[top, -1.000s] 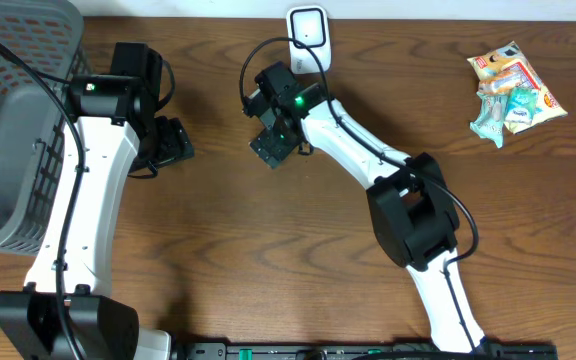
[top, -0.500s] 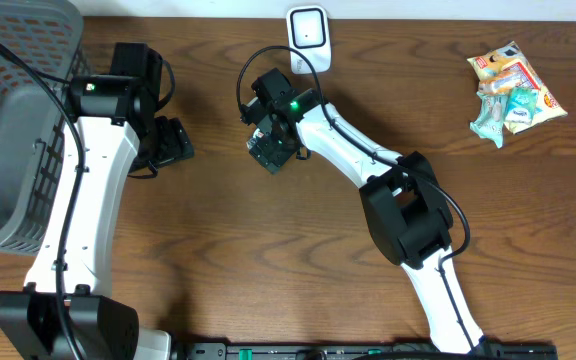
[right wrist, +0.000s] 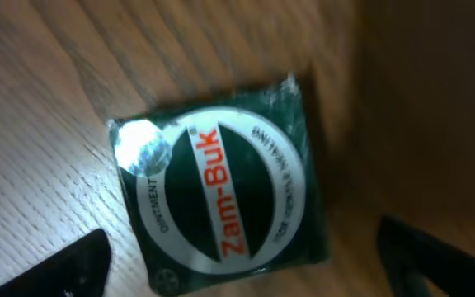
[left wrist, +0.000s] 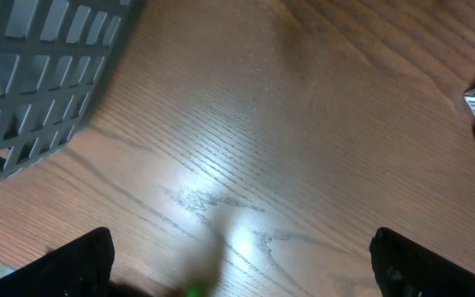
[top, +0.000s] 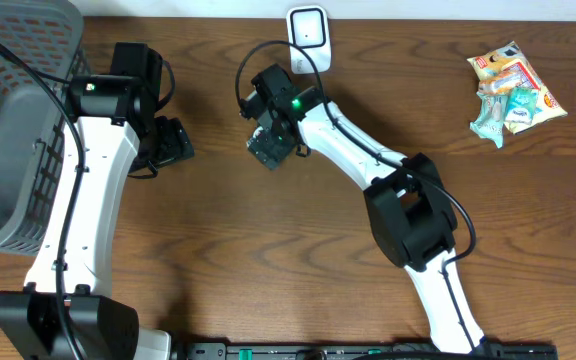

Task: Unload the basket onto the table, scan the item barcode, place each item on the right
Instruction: 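Lift the Zam-Buk tin and rotate it in the right gripper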

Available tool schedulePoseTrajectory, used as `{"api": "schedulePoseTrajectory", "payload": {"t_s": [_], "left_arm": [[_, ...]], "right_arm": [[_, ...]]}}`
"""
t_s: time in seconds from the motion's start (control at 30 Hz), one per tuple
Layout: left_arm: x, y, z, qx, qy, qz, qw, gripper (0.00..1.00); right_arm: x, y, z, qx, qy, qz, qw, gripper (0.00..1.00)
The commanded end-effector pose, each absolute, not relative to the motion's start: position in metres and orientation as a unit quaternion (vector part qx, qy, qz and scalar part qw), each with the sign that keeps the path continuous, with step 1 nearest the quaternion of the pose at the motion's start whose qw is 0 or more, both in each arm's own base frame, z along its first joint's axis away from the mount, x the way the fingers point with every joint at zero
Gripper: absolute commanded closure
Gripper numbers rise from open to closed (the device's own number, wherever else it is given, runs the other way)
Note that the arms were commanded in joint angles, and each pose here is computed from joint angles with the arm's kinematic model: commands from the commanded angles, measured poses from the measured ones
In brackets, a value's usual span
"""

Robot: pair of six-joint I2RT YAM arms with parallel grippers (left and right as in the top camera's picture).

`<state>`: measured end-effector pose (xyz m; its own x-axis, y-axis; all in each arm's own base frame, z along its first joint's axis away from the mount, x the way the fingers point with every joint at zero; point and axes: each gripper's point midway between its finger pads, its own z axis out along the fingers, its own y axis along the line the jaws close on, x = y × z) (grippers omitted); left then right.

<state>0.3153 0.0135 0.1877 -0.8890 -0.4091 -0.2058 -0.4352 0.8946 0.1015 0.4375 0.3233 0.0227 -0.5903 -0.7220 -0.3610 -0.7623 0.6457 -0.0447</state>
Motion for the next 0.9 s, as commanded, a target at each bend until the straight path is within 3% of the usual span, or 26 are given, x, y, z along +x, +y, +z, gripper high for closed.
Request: {"api": "schedulePoseTrajectory", "payload": {"t_s": [0.0, 0.27, 0.37, 0.87], "left_arm": [[0.314, 0.016, 0.185, -0.222, 0.968, 0.078, 0.085, 0.03], [0.314, 0.016, 0.185, -0.222, 0.968, 0.078, 0.085, 0.02], [0.314, 0.016, 0.185, -0.222, 0.968, 0.078, 0.085, 0.02], [0.314, 0.016, 0.185, -0.222, 0.968, 0.078, 0.085, 0.02]], "right_arm": [[0.443, 0.325, 0.04, -0.474, 0.856, 0.039, 0.204, 0.01], [0.441, 0.322, 0.019, -0.523, 0.831, 0.026, 0.187, 0.02], [0.44, 0.322, 0.018, -0.523, 0.832, 0.028, 0.186, 0.11], [0.422, 0.34, 0.004, -0.536, 0.824, 0.081, 0.167, 0.13]]}}
